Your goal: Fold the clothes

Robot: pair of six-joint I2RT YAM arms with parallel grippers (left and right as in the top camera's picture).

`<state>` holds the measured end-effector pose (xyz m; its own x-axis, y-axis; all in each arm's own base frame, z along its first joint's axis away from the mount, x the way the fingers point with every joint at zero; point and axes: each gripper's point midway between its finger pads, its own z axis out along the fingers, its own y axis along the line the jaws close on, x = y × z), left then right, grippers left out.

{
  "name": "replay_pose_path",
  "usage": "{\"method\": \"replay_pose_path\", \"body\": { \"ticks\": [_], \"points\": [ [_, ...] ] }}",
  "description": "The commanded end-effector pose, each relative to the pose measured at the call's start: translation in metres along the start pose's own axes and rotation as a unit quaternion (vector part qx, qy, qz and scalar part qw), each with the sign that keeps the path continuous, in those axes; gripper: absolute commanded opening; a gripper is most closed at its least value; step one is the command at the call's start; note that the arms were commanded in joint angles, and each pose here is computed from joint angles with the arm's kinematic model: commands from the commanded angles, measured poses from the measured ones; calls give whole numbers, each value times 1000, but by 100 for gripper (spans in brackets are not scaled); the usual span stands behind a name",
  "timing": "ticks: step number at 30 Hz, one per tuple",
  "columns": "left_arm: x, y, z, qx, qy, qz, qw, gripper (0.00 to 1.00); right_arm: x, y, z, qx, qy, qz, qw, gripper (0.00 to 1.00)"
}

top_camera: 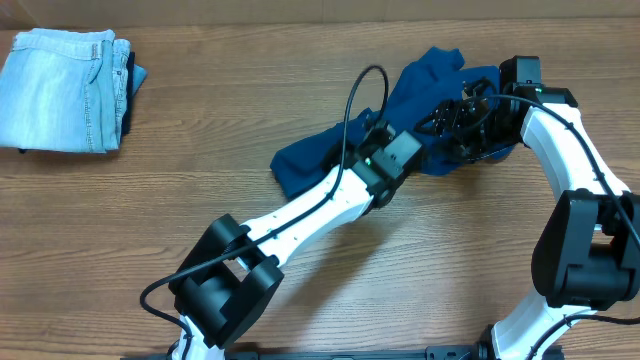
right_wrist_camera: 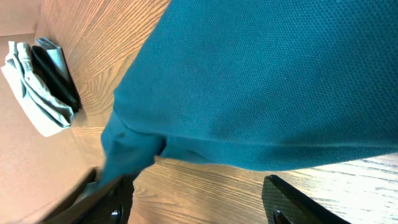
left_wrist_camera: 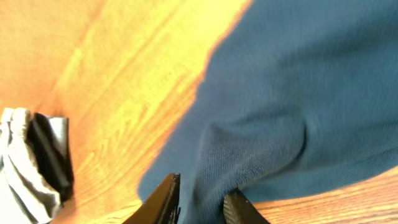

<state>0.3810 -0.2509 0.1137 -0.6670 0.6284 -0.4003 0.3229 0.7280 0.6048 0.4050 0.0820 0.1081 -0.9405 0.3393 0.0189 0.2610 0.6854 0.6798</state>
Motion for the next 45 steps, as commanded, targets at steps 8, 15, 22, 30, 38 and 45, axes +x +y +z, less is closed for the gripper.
{"method": "replay_pose_path", "body": {
  "ticks": [8, 15, 22, 30, 38, 45],
  "points": [
    [-58, 72, -51, 1, -33, -76, 997, 28, -23, -13, -25, 32, -53, -6, 998, 70],
    [-59, 84, -55, 80, -13, -88, 993, 29, -39, -42, -57, 14, -84, 36, 996, 68],
    [-39, 28, -36, 136, 15, -112, 984, 51, -38, -44, -59, 13, -81, 26, 996, 74],
    [-1, -45, -18, 158, 32, -136, 977, 67, -37, -44, -59, 13, -80, 27, 996, 75],
    [11, -70, -10, 188, 27, -96, 977, 62, -33, -45, -59, 14, -73, 34, 997, 75],
    [29, -70, 25, 155, 50, -89, 983, 60, -32, -45, -59, 15, -71, 36, 997, 75]
  ]
}}
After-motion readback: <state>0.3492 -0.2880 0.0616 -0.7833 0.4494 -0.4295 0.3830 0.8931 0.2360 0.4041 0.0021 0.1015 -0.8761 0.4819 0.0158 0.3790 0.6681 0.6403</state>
